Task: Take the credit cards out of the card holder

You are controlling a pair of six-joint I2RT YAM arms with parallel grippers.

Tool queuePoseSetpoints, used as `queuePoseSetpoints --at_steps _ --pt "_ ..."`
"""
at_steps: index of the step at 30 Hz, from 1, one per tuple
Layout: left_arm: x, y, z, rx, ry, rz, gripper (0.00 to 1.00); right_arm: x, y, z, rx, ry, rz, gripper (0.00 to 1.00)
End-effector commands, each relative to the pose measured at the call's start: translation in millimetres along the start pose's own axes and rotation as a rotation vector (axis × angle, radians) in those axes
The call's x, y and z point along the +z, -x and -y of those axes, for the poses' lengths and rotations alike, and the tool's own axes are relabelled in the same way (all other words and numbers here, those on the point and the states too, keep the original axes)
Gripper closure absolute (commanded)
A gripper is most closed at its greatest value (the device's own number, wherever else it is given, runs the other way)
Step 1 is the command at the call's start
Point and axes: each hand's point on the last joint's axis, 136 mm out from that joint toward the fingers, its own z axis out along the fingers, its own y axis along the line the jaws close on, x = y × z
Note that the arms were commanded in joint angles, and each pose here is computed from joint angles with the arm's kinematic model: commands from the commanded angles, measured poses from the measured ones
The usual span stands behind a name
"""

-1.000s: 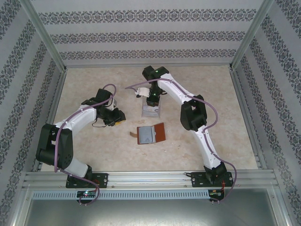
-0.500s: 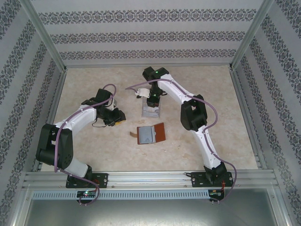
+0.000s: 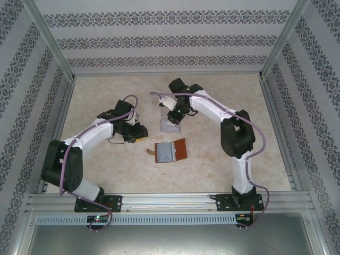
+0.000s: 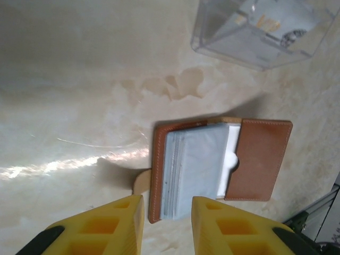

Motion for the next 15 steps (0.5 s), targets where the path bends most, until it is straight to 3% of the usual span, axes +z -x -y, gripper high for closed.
queuePoseSetpoints --at_steps 1,9,15 --pt "5.6 -4.8 23.1 0.033 -0.041 -0.02 0.71 -10.6 12.1 -5.3 0.223 -0.01 0.136 0.93" --pt "40.2 -29.0 27.4 0.077 -0.029 -0.11 0.75 -17.0 -16.7 -28.5 0.577 0.006 0.199 0.94" --pt "54.5 -39.1 -0.7 0.085 0.052 -0.134 0.8 -10.3 -26.2 -59.8 0.786 0.133 0.23 0.95"
